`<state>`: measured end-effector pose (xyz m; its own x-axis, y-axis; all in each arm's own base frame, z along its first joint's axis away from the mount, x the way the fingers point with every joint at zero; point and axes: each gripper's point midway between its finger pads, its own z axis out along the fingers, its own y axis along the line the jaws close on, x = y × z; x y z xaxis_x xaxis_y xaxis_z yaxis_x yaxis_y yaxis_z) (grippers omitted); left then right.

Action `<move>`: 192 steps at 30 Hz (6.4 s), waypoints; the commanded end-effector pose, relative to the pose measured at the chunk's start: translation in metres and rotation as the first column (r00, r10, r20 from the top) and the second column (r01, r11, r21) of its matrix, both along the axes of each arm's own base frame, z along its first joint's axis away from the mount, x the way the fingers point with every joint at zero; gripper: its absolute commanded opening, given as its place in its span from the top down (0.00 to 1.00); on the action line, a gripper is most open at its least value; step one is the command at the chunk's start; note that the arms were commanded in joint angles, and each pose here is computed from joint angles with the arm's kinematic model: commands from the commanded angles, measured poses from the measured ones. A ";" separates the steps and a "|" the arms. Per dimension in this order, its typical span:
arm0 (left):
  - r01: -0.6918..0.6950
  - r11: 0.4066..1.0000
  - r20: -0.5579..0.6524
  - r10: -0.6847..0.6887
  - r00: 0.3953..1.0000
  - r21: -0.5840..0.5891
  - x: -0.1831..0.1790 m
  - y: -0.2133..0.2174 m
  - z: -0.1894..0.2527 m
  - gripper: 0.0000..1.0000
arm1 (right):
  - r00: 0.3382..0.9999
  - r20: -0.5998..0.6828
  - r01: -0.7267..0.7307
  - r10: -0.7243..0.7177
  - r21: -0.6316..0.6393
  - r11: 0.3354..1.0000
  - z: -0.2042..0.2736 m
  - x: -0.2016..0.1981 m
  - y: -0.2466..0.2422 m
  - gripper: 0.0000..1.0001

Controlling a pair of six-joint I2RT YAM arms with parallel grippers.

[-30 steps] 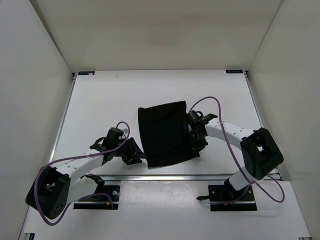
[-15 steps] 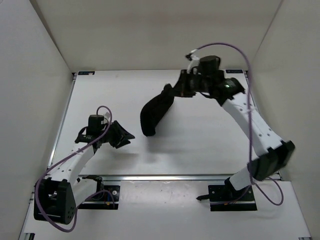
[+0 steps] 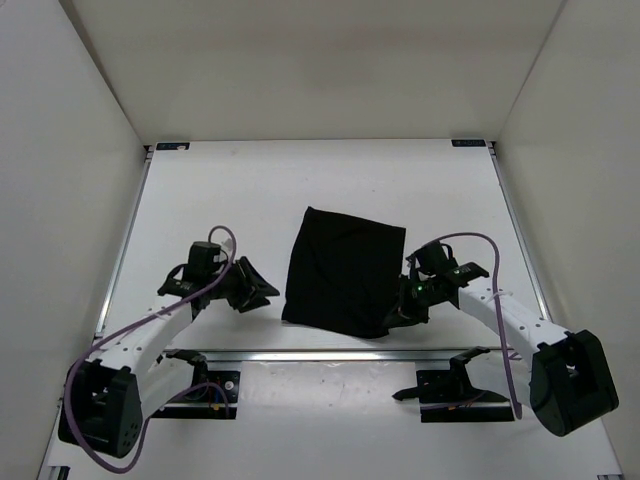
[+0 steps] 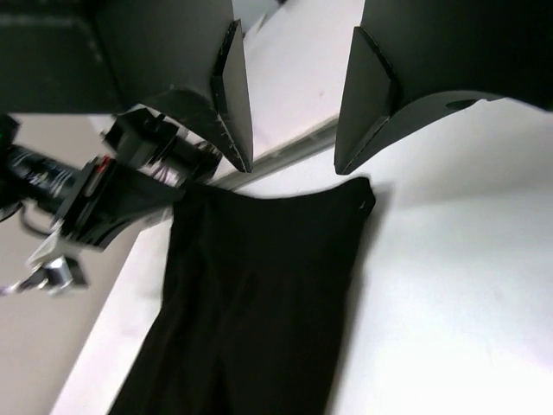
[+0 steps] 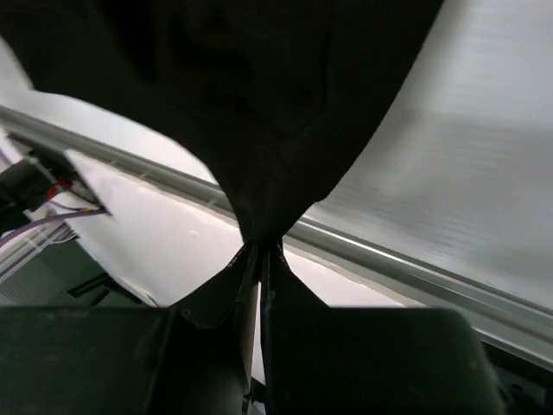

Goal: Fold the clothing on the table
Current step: Flatten the skirt out, then fold the skirt

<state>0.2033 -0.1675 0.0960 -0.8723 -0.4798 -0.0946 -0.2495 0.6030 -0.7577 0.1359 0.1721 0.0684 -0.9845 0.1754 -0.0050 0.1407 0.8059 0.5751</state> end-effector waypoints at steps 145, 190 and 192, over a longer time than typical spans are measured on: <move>0.087 0.975 -0.034 -0.096 0.995 -0.203 0.116 -0.053 0.024 0.99 | 0.963 0.009 0.263 -0.268 0.174 0.949 0.041 0.131 -0.064 1.00; 0.106 0.991 0.040 -0.103 0.994 -0.082 0.197 -0.067 -0.029 0.47 | 0.965 0.239 -0.052 0.105 -0.219 0.974 -0.025 0.214 -0.058 0.59; 0.116 0.991 0.024 -0.114 0.993 -0.071 0.199 -0.071 -0.033 0.48 | 0.963 0.244 -0.058 0.111 -0.216 0.975 -0.027 0.215 -0.056 0.62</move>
